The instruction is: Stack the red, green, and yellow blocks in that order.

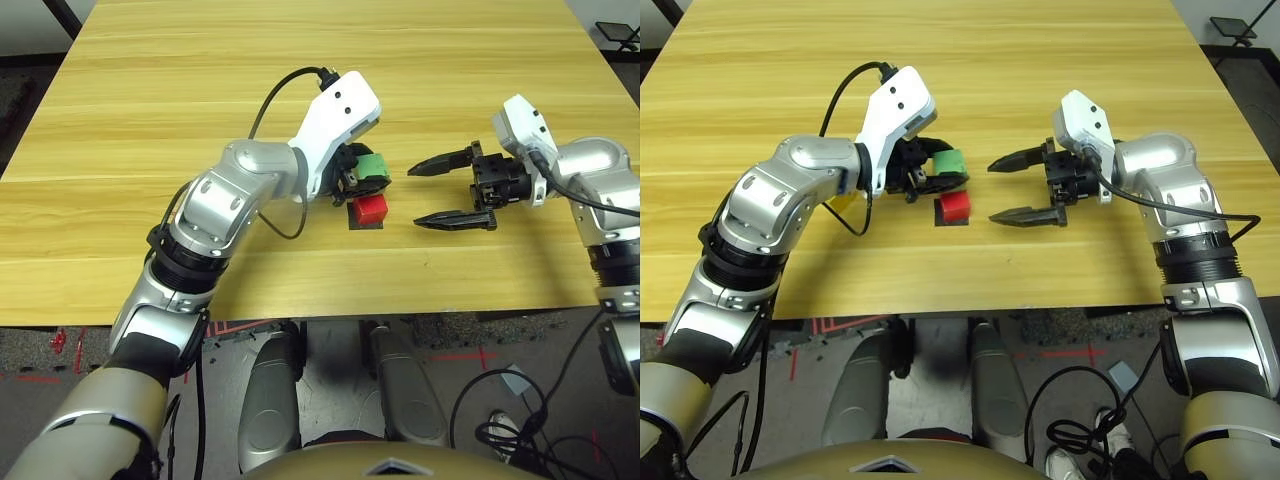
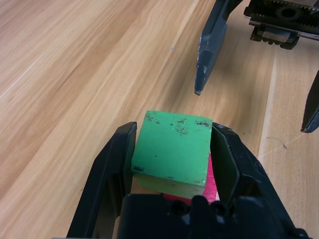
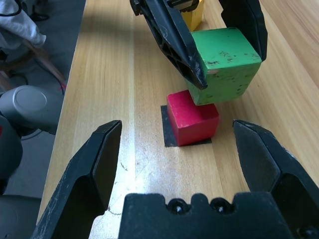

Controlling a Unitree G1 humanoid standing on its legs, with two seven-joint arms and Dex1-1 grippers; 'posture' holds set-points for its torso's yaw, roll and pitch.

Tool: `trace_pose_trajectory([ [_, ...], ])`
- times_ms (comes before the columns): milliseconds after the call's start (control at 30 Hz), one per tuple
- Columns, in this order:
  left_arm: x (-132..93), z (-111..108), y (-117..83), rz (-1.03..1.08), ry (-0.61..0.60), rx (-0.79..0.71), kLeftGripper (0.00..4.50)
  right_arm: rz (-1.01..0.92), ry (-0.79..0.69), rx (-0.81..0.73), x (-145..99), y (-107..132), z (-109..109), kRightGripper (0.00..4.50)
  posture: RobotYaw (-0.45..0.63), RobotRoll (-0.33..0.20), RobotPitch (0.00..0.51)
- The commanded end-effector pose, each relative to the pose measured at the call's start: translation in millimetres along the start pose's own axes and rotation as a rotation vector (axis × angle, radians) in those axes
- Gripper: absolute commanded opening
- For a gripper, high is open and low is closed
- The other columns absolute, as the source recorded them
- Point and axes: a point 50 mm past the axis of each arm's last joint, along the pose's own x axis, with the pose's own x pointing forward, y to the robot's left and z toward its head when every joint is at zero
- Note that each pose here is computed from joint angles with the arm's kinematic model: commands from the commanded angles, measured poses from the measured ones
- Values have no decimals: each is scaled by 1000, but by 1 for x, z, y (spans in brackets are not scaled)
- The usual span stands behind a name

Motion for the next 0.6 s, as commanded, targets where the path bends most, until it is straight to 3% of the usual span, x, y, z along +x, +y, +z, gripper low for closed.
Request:
trace_pose_trajectory([
  [33,3,0,-12,-33,-8,7,2456,-7,5,3,-4,1,-1,4500,78,6,294],
  [600,3,-10,-16,-30,-16,-6,2432,-10,-3,1,-2,-1,1,4500,78,7,293],
])
